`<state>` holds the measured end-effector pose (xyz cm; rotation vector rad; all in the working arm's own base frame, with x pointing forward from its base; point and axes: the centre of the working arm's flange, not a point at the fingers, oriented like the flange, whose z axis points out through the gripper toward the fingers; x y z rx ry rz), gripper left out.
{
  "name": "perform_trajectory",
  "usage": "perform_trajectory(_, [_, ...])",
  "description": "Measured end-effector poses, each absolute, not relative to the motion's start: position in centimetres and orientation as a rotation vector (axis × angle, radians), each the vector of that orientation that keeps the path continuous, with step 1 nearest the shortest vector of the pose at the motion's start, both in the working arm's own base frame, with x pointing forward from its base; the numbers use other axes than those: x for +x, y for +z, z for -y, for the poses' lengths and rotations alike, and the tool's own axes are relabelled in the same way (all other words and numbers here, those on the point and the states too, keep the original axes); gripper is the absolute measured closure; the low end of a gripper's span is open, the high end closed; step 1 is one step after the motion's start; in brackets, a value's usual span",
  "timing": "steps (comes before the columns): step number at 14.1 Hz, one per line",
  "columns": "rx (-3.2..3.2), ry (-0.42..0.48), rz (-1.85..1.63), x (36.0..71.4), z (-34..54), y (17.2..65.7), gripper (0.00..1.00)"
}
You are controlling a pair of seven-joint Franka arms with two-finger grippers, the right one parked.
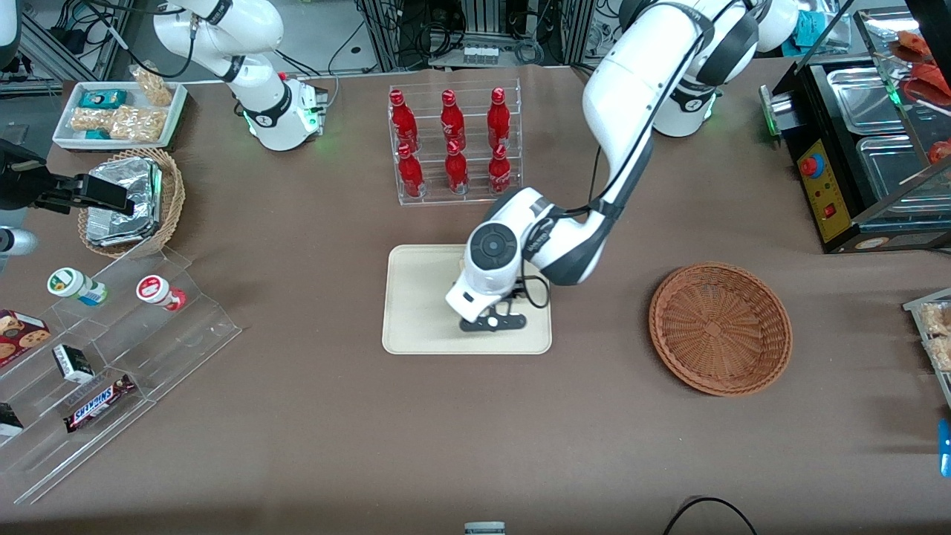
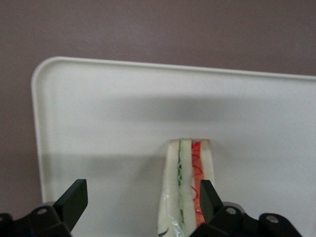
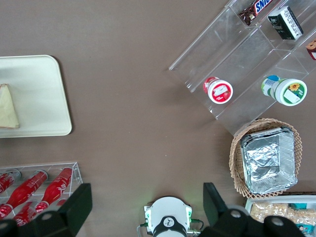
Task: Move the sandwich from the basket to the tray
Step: 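Open the left gripper to release the sandwich and withdraw upward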
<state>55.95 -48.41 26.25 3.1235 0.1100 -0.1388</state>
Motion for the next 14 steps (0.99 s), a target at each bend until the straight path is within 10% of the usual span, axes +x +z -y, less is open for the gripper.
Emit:
perform_trajectory(7, [3.153,-0.157,-0.213,62.7,32.7,41.5,0.00])
perform_trajectory(14, [3.177,-0.321,-0.163,61.0,19.5,53.0,0.00])
